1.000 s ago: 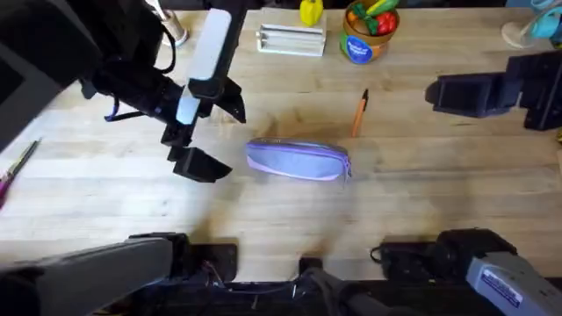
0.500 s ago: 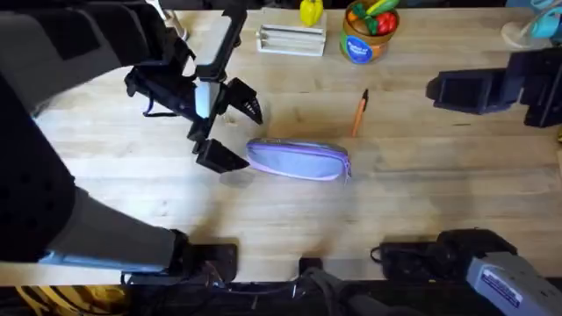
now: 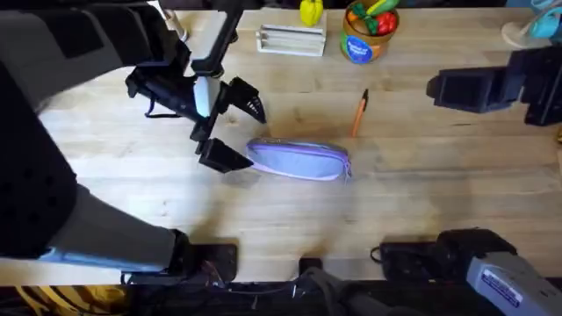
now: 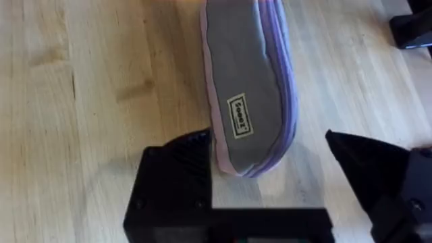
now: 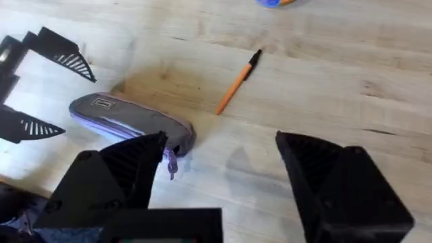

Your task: Unzip the bag, pick up the pens from the table one at a time and place them inside, then zip the bag closed.

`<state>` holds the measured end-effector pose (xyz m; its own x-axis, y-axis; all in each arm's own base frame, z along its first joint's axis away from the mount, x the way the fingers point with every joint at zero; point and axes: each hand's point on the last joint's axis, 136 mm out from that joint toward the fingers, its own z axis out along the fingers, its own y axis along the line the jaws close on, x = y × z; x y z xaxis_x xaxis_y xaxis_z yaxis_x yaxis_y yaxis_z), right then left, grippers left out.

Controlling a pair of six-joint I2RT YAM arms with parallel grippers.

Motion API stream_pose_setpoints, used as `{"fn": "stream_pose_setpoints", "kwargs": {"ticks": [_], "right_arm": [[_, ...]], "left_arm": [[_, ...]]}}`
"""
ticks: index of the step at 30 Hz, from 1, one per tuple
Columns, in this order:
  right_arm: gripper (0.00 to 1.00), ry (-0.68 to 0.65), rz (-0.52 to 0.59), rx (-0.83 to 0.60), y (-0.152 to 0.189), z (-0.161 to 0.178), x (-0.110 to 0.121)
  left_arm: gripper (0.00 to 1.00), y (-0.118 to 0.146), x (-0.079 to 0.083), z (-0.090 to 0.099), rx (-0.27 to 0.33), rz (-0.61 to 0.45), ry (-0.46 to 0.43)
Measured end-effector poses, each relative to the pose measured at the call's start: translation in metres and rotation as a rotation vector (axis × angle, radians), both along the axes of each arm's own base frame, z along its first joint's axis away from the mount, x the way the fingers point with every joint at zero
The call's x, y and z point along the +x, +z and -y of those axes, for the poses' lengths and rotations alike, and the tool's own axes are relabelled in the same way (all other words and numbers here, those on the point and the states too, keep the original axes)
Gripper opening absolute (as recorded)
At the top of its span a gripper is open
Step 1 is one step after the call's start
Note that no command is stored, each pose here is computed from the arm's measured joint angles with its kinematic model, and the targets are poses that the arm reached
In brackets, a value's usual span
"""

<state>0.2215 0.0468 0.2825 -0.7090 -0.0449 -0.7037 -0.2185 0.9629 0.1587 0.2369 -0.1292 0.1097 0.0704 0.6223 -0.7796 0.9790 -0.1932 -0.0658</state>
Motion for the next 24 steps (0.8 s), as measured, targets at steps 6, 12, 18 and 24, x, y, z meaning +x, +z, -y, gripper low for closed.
{"fn": "stream_pose_setpoints", "kwargs": {"ticks": [6,12,18,24], "right_arm": [[0.995,0.000,0.000,0.000,0.000,0.000,0.000],[0.996,0.002,0.002,-0.002,0.000,0.000,0.000],[0.996,0.004,0.022,-0.005,0.003,0.000,0.003],[0.996,0.004,0.015,-0.005,0.002,0.000,0.002]], "left_arm": [[0.993,-0.004,0.000,0.000,-0.001,-0.020,0.000],[0.993,-0.016,-0.001,-0.002,0.015,-0.064,-0.005],[0.676,-0.017,-0.001,-0.002,0.016,-0.068,-0.006],[0.048,-0.018,-0.001,-0.002,0.019,-0.060,-0.012]]}}
